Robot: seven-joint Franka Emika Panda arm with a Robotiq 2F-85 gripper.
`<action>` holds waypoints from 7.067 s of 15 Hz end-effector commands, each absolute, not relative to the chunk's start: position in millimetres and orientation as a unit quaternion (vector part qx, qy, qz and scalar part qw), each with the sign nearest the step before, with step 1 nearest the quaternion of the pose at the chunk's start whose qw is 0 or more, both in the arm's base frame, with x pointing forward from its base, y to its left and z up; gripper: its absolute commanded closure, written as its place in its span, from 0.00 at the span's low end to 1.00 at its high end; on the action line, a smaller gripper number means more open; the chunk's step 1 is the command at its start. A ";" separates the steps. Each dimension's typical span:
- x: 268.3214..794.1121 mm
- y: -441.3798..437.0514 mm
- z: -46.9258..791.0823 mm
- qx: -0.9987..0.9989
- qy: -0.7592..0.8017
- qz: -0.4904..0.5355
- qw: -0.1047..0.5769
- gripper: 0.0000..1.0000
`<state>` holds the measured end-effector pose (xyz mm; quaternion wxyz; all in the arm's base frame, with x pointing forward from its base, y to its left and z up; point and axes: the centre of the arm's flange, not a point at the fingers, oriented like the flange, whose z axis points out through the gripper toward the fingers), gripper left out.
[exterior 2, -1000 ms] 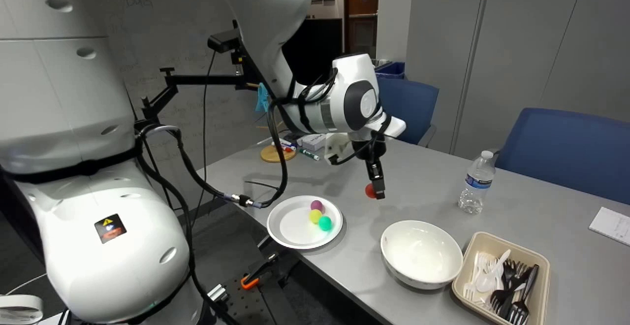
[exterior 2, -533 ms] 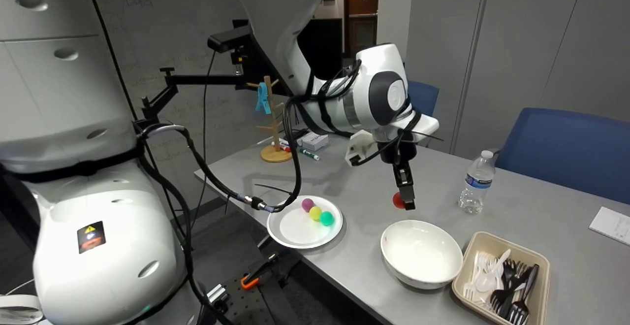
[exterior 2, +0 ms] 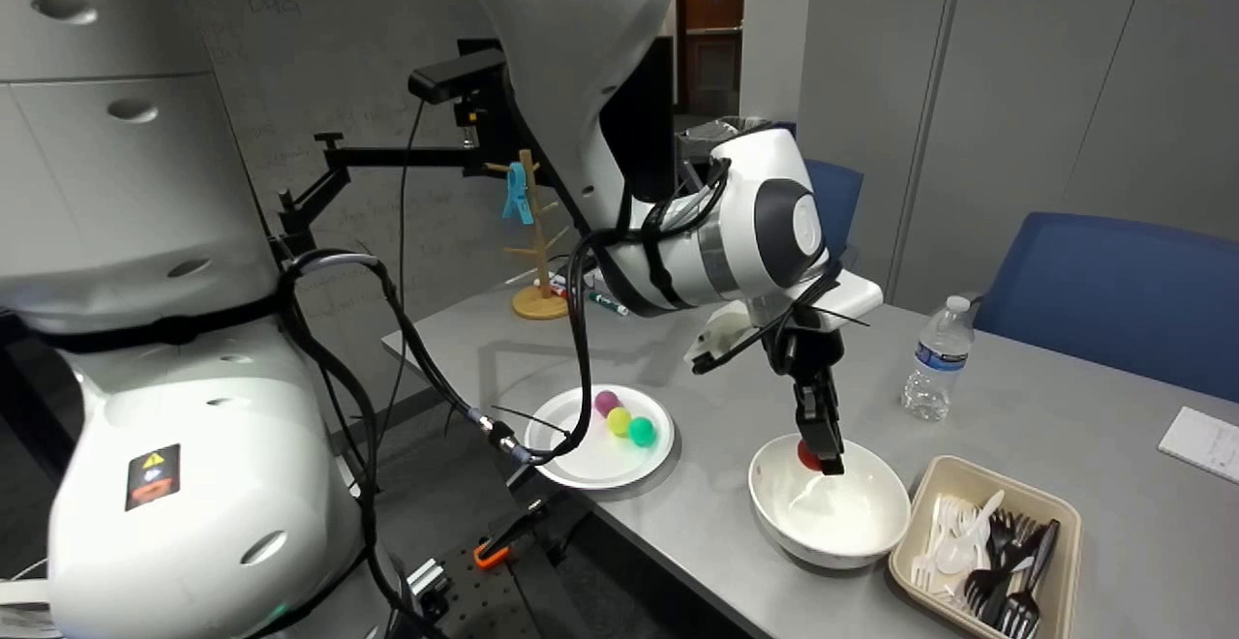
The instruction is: Move the red, green and yellow objects from the white plate onto the white bowl respectively
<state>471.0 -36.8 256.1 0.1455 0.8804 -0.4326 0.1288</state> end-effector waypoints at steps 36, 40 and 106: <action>430.4 93.4 275.8 0.919 -0.376 0.106 0.053 0.00; 428.4 93.5 254.0 0.920 -0.381 0.079 0.050 0.00; 382.4 151.6 199.9 0.923 -0.382 0.038 -0.034 0.82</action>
